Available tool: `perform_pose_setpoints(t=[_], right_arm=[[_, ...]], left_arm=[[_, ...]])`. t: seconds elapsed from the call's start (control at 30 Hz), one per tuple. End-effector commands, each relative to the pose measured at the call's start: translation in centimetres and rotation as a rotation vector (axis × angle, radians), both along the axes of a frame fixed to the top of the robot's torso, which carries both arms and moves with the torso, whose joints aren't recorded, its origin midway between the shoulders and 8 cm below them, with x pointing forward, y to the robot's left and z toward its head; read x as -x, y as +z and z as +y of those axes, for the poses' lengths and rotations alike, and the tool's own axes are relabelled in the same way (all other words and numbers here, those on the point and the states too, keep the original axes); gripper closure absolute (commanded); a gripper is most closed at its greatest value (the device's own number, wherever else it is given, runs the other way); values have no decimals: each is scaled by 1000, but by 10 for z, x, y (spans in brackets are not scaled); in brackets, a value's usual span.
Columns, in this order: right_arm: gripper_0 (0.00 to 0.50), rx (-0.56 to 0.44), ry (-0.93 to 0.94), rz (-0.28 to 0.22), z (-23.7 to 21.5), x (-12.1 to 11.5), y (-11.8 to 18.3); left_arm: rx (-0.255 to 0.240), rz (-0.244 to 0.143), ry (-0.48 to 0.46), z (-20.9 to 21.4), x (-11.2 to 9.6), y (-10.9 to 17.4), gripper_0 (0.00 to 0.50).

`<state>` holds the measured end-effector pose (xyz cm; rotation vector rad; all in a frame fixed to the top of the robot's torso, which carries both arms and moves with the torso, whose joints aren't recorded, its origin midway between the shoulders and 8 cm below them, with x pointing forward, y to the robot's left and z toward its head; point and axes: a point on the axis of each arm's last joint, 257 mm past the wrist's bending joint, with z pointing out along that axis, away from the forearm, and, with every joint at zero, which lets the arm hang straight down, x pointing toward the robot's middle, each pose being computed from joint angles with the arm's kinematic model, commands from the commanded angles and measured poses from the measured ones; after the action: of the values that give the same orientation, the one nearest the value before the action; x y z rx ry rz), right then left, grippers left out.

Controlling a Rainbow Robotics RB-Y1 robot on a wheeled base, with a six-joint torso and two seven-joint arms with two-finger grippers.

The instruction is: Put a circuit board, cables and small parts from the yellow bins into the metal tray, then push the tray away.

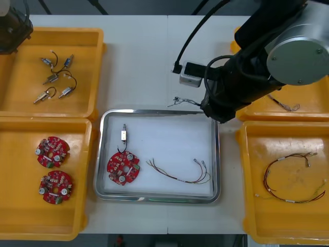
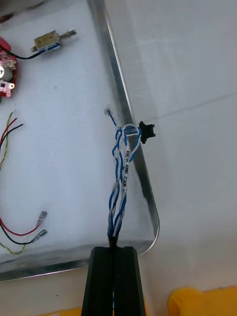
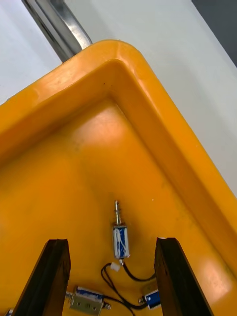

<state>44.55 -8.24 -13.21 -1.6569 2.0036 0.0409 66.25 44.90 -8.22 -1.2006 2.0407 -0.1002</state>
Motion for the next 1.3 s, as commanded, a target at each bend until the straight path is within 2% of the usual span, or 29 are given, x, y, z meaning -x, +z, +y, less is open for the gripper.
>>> perform_pose_setpoints(t=[0.03, 0.2, 0.4, 0.53, 0.73, 0.93, 0.97, 1.0, 1.03, 1.07, 1.1, 1.13, 1.3], right_arm=[[500, 47, 207, -97, 31, -1, 3], [500, 91, 308, -113, 40, 4, -20], [500, 126, 327, -122, 49, -2, -52], [500, 130, 314, -118, 52, -10, -76], [500, 130, 305, -125, 57, -17, -95], [495, 139, 300, -134, 56, -20, -96], [442, 136, 298, -128, 56, -18, -98], [361, 136, 298, -130, 57, -19, -96], [206, 133, 296, -127, 57, -18, -97], [81, 131, 292, -125, 57, -18, -97], [18, 130, 290, -120, 57, -17, -98], [0, 129, 287, -120, 57, -18, -97], [0, 103, 273, -116, 61, -18, -90]], left_arm=[[-135, -43, -81, -4, -21, 21, 0], [-182, -50, -102, -6, -27, 14, 0], [-248, -23, -144, -18, -31, -4, 0], [-285, -38, -169, -23, -38, -17, 0], [-302, -26, -183, -25, -39, -25, 0], [-325, -7, -205, -30, -39, -36, 0], [-326, -8, -207, -30, -39, -37, 0], [-326, -7, -209, -32, -39, -38, 0], [-328, -6, -212, -31, -39, -39, 0], [-327, -5, -214, -34, -39, -40, 0], [-327, -3, -216, -34, -39, -41, 0], [-324, -3, -213, -34, -38, -42, 0], [-323, 5, -214, -33, -37, -47, 0]])
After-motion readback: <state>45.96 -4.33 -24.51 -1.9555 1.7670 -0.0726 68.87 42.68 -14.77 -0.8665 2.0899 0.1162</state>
